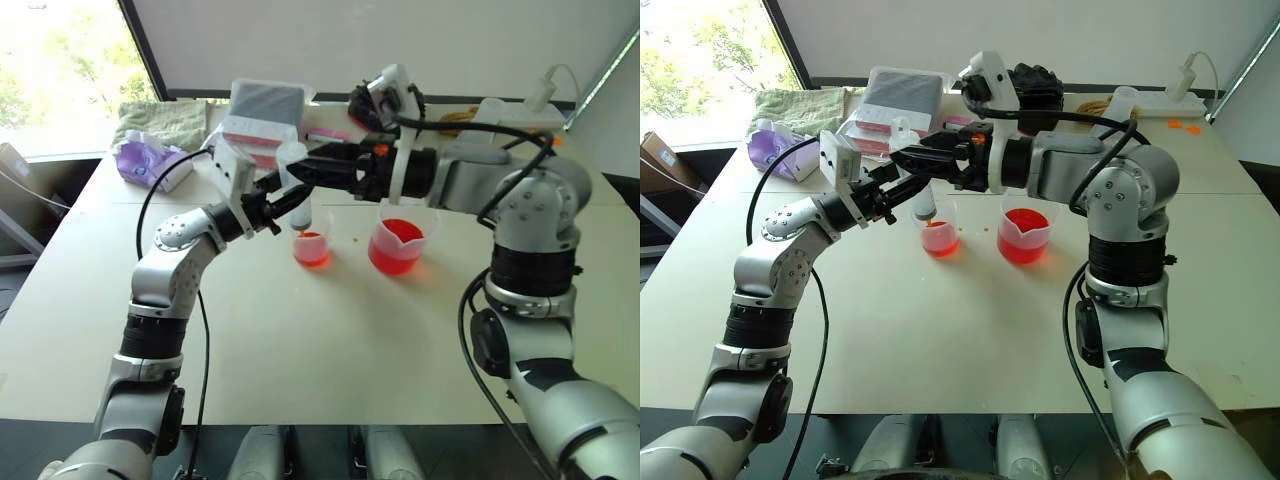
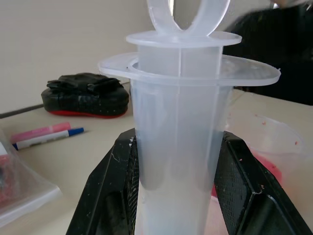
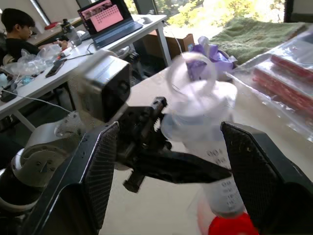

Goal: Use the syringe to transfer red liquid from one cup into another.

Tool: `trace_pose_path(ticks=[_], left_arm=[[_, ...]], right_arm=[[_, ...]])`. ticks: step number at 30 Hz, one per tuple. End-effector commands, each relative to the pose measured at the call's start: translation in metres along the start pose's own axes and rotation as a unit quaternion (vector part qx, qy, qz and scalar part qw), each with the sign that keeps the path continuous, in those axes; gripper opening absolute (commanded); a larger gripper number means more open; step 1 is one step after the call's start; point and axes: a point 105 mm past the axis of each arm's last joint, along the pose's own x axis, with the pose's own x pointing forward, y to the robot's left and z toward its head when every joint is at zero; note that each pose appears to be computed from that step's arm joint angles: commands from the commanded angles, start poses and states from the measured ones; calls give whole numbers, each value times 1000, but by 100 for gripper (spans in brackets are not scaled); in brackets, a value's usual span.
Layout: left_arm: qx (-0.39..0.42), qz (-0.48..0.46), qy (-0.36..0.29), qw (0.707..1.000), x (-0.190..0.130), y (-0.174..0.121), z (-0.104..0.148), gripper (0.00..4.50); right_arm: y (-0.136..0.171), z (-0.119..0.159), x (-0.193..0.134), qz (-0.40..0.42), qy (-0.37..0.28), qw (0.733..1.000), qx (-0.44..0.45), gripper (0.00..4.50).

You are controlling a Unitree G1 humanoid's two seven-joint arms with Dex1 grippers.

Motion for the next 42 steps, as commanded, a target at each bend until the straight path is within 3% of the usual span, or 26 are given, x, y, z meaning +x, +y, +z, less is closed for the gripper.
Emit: trace_pose_path(ticks=[1, 5, 10, 17, 23, 27, 33, 42], left_arm=[[30, -8, -45, 999, 1, -3, 27, 172], [27, -8, -46, 999, 0, -4, 28, 172], [6, -1, -50, 999, 1, 0, 31, 172], [-100, 8, -44, 994, -1, 13, 44, 172], [-158, 46, -31, 986, -12, 41, 55, 172], [-219, 33, 9, 975, -22, 51, 59, 172], [-350, 71, 68, 932, -51, 82, 38, 172], [-437, 119, 194, 870, -70, 84, -26, 172]], right_arm=[[5, 18, -20, -1, -25, 999, -24, 345], [4, 20, -44, -10, -31, 999, -27, 345], [1, 17, -49, -24, -35, 999, -23, 345], [-4, 11, -50, -44, -37, 998, -15, 345], [-6, 10, -49, -46, -38, 998, -10, 345], [-8, 5, -49, -50, -33, 998, -4, 345], [-10, -3, -52, -57, -29, 998, 7, 345], [-9, -10, -56, -70, -28, 997, 17, 345]])
